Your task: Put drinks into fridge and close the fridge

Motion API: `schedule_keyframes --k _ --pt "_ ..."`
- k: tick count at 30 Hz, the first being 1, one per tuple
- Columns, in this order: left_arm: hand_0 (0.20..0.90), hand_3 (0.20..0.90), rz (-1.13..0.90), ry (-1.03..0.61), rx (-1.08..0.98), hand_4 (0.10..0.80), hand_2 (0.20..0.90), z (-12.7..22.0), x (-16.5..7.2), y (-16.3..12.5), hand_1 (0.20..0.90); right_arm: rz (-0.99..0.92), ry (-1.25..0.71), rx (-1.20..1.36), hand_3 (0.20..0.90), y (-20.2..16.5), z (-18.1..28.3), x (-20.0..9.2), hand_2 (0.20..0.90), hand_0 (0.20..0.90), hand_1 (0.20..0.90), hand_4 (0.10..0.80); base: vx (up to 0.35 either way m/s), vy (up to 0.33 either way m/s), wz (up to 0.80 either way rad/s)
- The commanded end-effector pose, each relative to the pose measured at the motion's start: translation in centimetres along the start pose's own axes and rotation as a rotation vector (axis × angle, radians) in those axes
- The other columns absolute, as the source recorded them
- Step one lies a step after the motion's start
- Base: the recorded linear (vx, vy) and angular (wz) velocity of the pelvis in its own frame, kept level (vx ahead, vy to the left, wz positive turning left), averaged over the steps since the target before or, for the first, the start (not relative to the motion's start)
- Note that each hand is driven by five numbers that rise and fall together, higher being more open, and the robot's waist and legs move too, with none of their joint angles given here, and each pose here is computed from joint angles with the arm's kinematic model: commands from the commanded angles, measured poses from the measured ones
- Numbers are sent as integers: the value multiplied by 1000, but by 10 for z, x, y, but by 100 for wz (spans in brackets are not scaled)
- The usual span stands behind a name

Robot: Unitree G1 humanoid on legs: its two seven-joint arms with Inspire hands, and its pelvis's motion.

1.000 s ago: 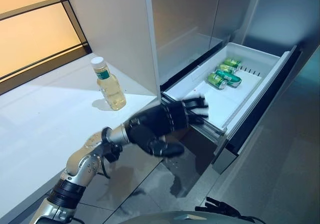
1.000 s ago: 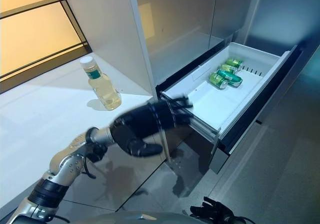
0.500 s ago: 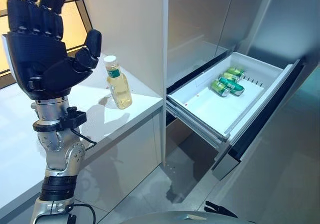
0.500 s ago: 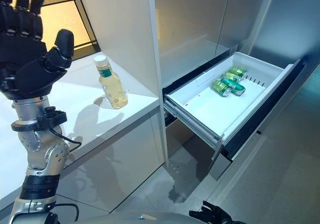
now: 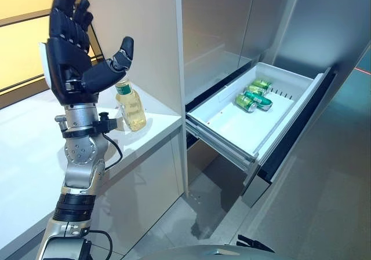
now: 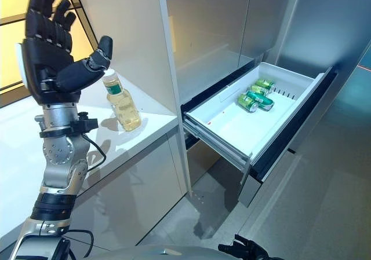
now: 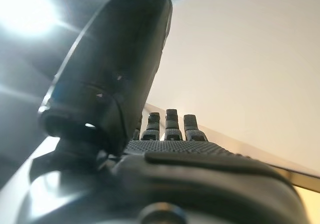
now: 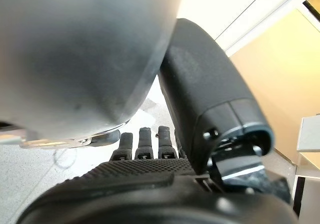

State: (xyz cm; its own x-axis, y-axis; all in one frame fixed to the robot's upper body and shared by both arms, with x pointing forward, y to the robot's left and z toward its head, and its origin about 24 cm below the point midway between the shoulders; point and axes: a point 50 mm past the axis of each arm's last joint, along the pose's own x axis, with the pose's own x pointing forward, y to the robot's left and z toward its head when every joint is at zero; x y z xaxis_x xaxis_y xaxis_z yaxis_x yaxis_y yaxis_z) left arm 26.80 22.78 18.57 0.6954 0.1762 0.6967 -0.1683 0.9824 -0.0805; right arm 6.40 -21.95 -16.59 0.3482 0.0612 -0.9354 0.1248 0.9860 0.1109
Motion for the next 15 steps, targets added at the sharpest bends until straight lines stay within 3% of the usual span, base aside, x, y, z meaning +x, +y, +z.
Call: schedule_keyframes --k 1,15 --pt "900 900 -37 -112 48 800 900 18 24 2 900 54 -12 -25 900 14 9 5 900 900 900 800 0 0 0" --pt "900 900 -6 52 132 800 900 -15 16 14 900 51 4 -43 900 9 7 4 900 900 900 800 0 0 0"
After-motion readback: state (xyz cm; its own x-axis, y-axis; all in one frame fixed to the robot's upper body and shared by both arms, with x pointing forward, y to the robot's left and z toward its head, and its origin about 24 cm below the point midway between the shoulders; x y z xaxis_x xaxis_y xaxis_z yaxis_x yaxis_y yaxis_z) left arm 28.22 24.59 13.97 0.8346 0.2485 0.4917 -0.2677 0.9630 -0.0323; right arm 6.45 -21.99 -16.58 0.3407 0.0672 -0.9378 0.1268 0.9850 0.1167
